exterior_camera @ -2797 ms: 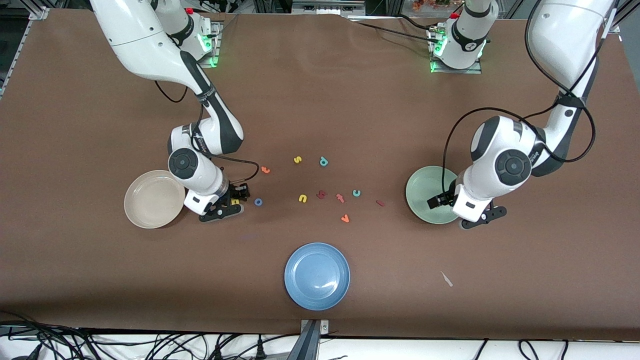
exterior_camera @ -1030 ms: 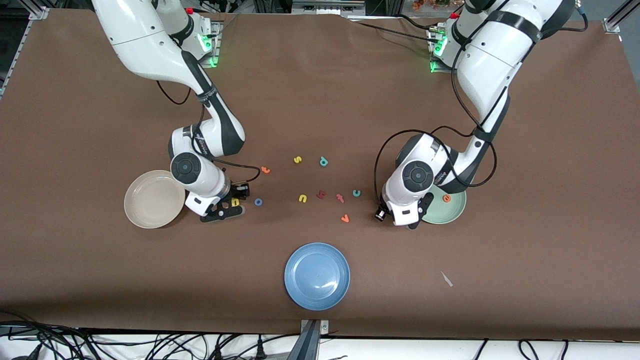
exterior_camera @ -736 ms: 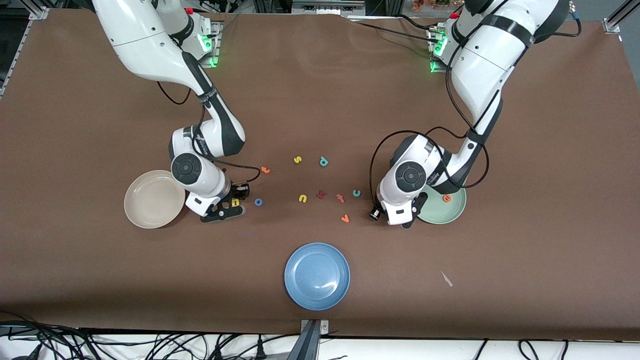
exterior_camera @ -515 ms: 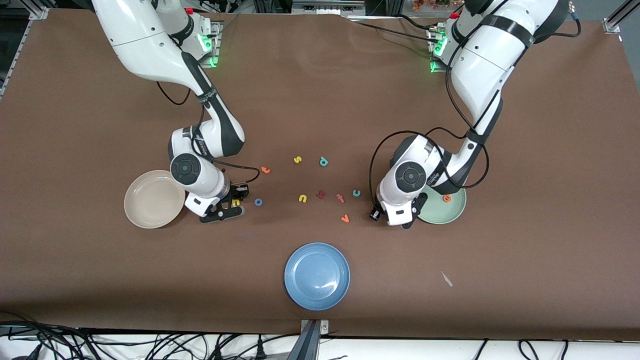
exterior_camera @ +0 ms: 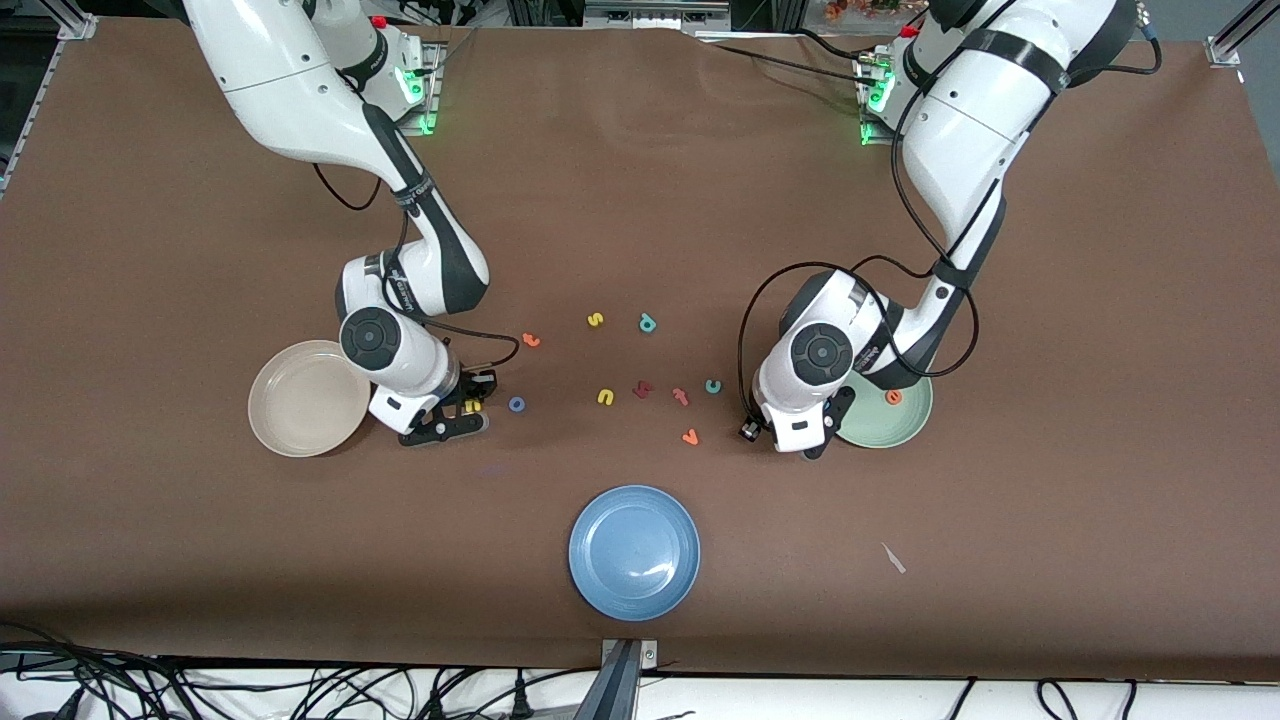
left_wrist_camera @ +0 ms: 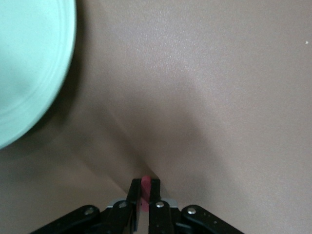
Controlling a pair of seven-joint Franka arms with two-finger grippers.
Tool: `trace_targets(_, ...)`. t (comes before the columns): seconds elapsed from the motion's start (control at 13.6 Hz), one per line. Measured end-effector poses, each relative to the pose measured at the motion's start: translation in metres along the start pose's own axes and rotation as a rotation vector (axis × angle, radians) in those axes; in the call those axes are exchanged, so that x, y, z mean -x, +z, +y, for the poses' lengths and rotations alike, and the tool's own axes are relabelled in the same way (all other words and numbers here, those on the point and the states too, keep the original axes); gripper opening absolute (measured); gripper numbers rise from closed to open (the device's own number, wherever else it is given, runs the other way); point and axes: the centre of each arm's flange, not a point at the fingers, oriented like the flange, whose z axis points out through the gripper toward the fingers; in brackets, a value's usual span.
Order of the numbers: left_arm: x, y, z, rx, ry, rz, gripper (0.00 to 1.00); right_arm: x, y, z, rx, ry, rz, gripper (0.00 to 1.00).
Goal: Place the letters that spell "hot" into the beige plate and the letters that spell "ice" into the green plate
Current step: 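Grasp the red i with the left gripper while the right gripper lifts, then place the yellow 4 on the beige plate while the left gripper drops the i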
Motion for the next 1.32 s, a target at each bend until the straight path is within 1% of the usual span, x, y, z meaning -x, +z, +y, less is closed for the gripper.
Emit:
trace_targets(0.22, -0.002, -0.001, 0.0, 0.001, 0.019, 0.006, 0.08, 0.0, -0.01, 0.01, 0.009, 0.014, -0.047, 0.26)
trace_targets(0.37, -0.01, -0.006, 0.002, 0.009, 0.043, 0.014, 0.08, 0.002, -0.034, 0.025, 0.011, 0.033, -0.088, 0.26)
trace_targets(0.44, -0.016, -0.013, 0.004, 0.014, 0.053, 0.018, 0.08, 0.003, -0.048, 0.036, 0.008, 0.036, -0.102, 0.26)
trace_targets(0.59, -0.03, -0.043, 0.005, -0.002, 0.103, 0.029, 0.08, 0.006, -0.072, 0.065, -0.001, 0.019, -0.111, 0.26)
trace_targets(0.66, -0.038, -0.065, 0.002, -0.021, 0.138, 0.034, 0.08, 0.009, -0.079, 0.085, -0.005, 0.0, -0.11, 0.26)
trace_targets(0.81, -0.055, -0.105, -0.011, -0.078, 0.216, 0.011, 0.08, 0.017, -0.082, 0.129, -0.005, -0.057, -0.112, 0.26)
trace_targets(0.96, -0.077, -0.126, -0.027, -0.127, 0.289, -0.016, 0.08, 0.026, -0.082, 0.163, 0.035, -0.102, -0.111, 0.26)
trace_targets(1.1, -0.1, -0.118, -0.044, -0.168, 0.349, -0.042, 0.08, 0.036, -0.086, 0.176, 0.071, -0.116, -0.112, 0.28)
trace_targets(1.18, -0.112, -0.106, -0.054, -0.189, 0.386, -0.061, 0.08, 0.041, -0.089, 0.18, 0.078, -0.116, -0.114, 0.33)
trace_targets(1.25, -0.125, -0.094, -0.066, -0.211, 0.427, -0.085, 0.08, 0.045, -0.093, 0.182, 0.081, -0.112, -0.113, 0.34)
trace_targets(1.32, -0.136, -0.081, -0.078, -0.229, 0.463, -0.108, 0.08, 0.048, -0.096, 0.183, 0.081, -0.11, -0.112, 0.41)
